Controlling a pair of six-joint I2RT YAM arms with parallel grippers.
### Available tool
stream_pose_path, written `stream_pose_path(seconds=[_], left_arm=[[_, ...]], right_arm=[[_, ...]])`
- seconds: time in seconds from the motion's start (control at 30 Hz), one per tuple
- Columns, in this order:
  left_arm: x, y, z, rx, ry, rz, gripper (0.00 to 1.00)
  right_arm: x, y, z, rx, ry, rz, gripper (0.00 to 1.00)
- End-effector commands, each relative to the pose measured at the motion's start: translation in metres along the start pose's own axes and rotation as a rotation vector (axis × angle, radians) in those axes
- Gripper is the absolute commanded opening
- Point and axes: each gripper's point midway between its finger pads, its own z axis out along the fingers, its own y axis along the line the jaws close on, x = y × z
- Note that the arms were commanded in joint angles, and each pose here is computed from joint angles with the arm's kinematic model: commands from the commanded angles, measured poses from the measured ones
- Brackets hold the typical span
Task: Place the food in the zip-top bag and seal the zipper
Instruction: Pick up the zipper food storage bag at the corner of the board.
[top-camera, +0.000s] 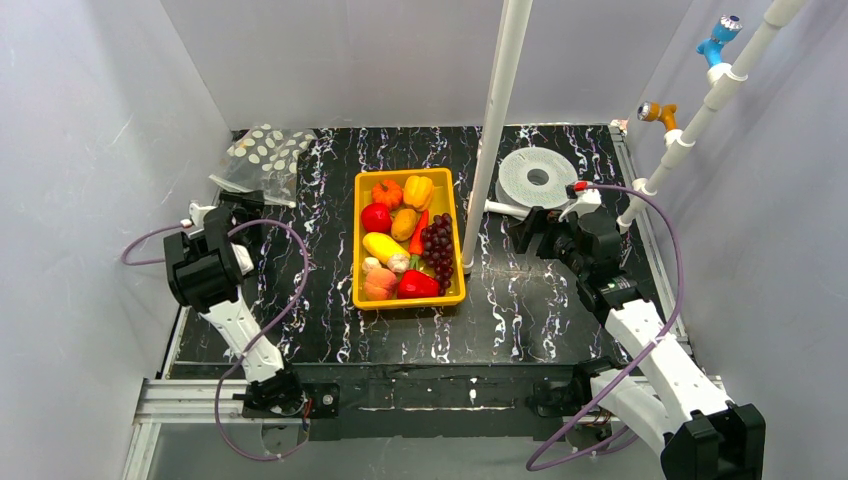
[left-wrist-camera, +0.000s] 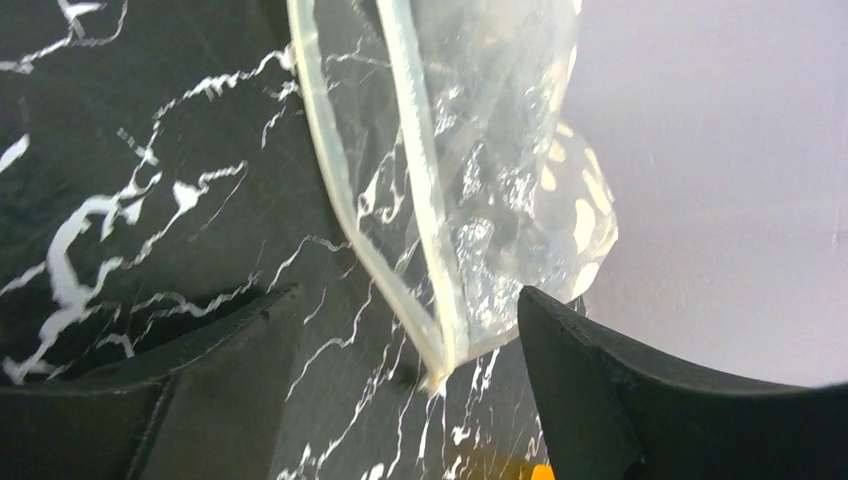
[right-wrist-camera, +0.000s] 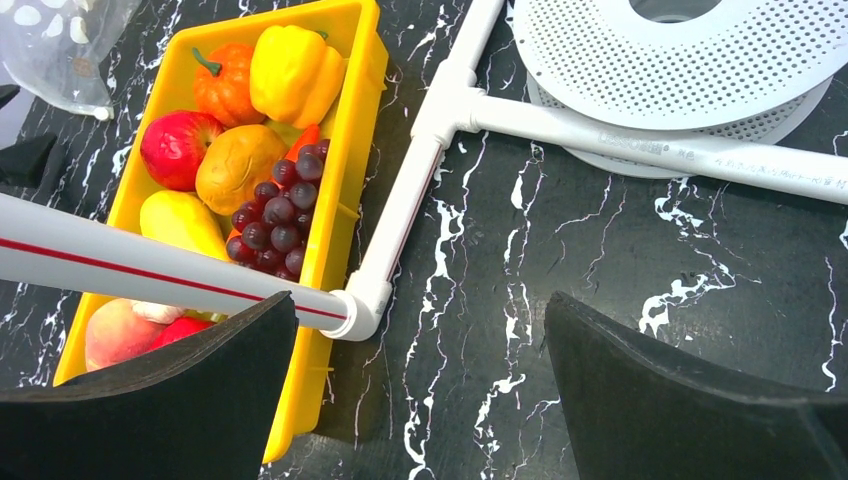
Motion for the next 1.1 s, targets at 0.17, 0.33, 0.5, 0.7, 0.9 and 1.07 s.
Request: stream_pose_path(seconds=[0.17,0.33,0.5,0.7,0.9,1.07], left_arm=[[-0.028,-0.046,0.035,0.139,-0.085,0.004,0.65],[-0.026,-0.047,0.044,0.139,-0.080,-0.033,0.62],[-0.020,-0.048,0.048,0.142,-0.063,-0.020,0.56],[-0.018,-0.066,0.049,0.195,-0.022,0.014,0.27],[-0.018,-0.083,0.018,0.140,0.034,0.135,0.03],[-0.023,-0.092,-0.034,-0.007,0.074,0.220,0.00]], right_arm=[[-0.011,0.006,0.005,-0.018,-0.036,-0.005,1.00],[-0.010,0.005,0.006,-0.015,-0.026,-0.004,1.00],[-0.008,0.005,0.006,-0.018,-0.020,-0.003,1.00],[-0.006,0.007,0.005,-0.028,-0.013,-0.003,1.00],[-0.004,0.007,0.005,-0.026,0.001,0.007,1.00],[0.000,-0.006,0.006,0.088,0.054,0.045,1.00]])
